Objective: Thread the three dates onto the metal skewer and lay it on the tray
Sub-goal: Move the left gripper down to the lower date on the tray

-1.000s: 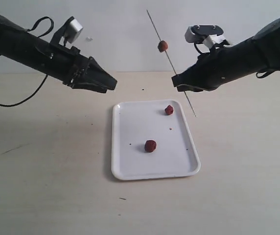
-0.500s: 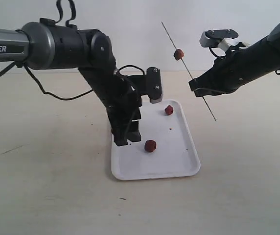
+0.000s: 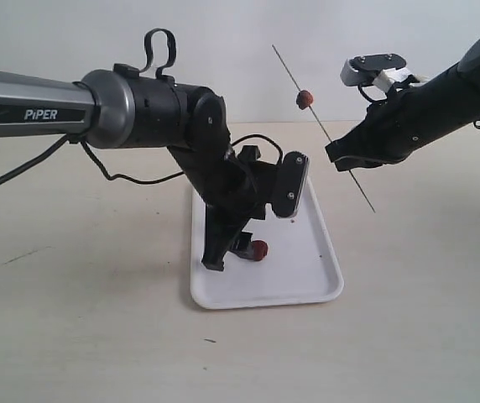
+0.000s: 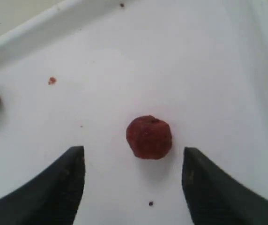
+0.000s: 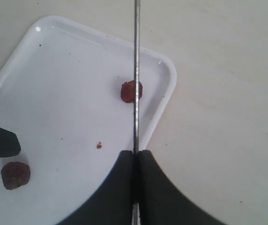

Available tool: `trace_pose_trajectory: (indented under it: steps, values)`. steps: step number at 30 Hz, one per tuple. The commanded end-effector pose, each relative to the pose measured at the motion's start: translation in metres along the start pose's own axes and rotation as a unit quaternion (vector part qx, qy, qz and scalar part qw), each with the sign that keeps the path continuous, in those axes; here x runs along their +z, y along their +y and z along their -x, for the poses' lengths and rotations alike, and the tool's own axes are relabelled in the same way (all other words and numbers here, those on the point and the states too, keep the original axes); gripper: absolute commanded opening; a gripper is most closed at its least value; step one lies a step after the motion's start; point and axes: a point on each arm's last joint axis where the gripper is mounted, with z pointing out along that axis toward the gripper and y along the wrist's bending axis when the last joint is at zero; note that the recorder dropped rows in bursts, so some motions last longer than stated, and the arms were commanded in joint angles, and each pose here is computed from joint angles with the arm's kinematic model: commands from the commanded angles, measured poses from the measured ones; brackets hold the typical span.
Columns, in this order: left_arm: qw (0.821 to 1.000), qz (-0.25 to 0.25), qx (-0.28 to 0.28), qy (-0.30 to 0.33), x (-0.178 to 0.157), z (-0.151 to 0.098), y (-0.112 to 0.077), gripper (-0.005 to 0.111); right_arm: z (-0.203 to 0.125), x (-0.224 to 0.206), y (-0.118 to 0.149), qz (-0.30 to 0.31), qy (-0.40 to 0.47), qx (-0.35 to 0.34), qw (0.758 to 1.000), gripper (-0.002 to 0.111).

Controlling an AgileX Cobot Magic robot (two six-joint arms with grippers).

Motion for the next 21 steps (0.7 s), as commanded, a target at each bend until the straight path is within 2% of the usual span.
trace_pose_trajectory:
  steps: [1, 12, 21]
  values:
    - [1.000, -0.007, 0.011, 0.002, 0.0075, 0.0002, -0.0028, 0.059, 0.0011, -0.0036, -0.0008, -0.002, -0.002, -0.003, 1.000, 0.000]
    - [0.999, -0.011, 0.038, -0.002, 0.0115, 0.0001, -0.0040, 0.059, 0.0011, -0.0036, -0.0008, -0.002, -0.002, -0.003, 1.000, 0.000]
    - [0.999, -0.006, 0.033, -0.011, 0.0160, 0.0010, -0.0037, 0.059, 0.0012, -0.0036, -0.0007, -0.002, -0.003, -0.002, 1.000, 0.000]
